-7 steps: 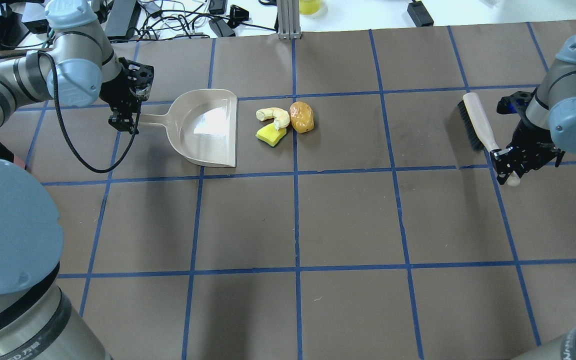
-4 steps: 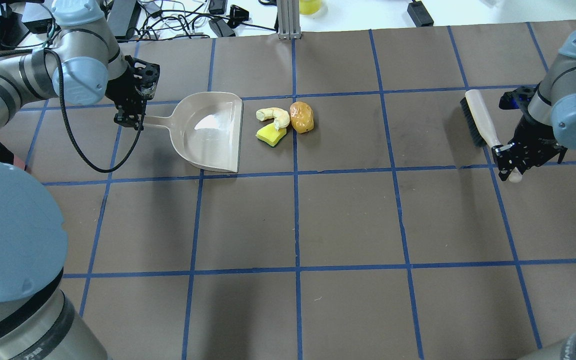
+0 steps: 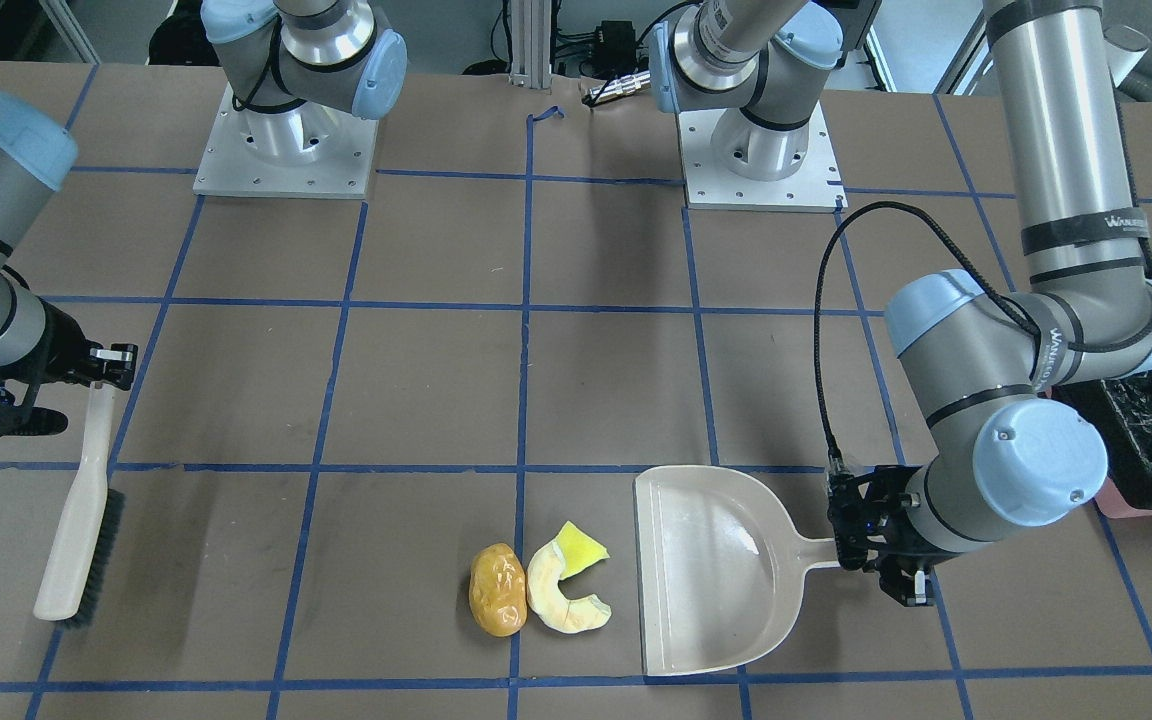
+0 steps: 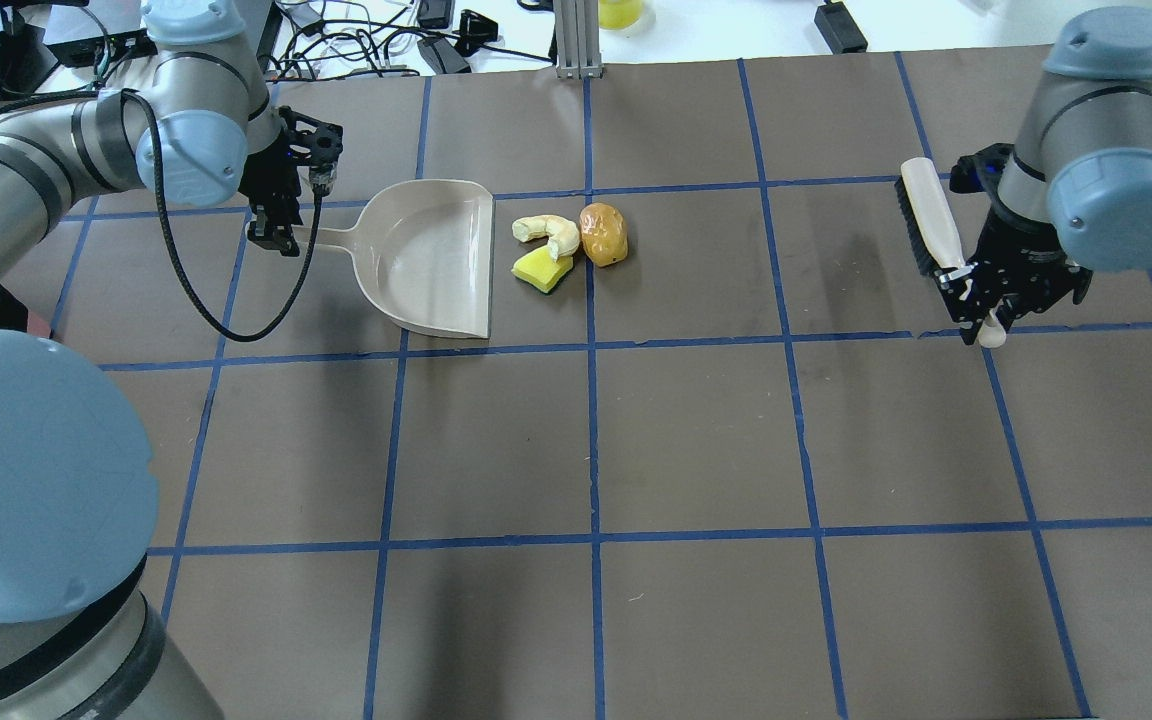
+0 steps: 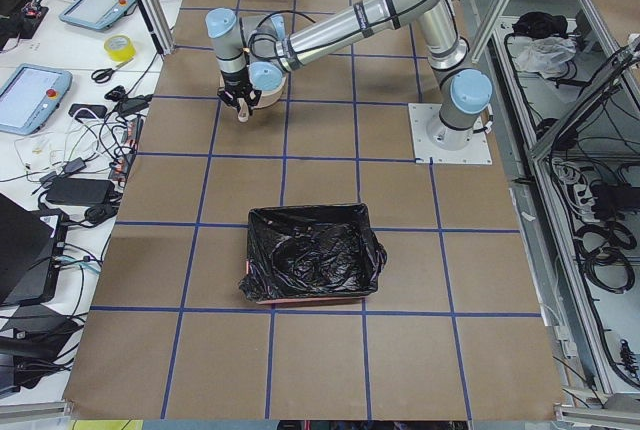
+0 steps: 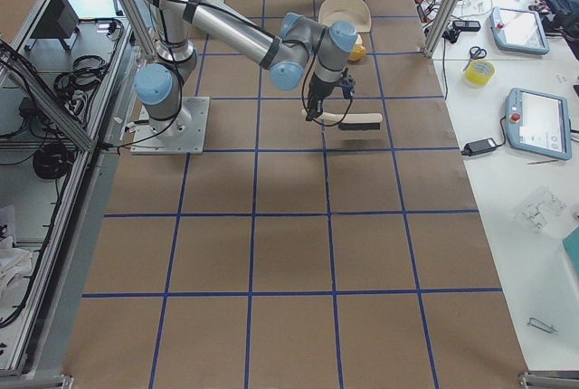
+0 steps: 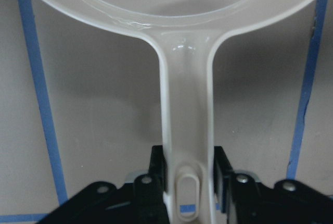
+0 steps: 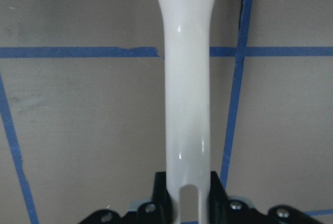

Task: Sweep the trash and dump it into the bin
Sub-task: 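Lift the brush with the right gripper and move it behind the sponge, peel and potato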

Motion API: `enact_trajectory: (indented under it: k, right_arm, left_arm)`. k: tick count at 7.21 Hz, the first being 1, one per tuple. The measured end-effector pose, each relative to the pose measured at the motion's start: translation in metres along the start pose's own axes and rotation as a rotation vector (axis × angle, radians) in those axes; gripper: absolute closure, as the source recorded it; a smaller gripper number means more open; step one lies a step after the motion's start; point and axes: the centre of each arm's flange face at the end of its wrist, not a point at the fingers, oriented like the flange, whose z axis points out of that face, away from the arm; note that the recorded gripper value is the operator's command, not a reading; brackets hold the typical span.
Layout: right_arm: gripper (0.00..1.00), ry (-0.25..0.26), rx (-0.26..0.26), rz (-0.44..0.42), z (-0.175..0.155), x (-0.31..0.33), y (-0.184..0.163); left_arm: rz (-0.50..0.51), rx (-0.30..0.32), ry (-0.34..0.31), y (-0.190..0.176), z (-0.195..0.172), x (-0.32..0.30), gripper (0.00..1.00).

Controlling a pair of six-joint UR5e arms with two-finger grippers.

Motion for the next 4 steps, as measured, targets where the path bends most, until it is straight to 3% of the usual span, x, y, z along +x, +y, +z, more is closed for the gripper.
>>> enact_trajectory:
  k: [4]
  right_arm:
    - [0.85,0.087,-0.016,0.088,-0.035,-0.158,0.013]
  left_arm:
    - [-0.013,-0.022,-0.003,-0.007,-0.003,-0.001,0.98]
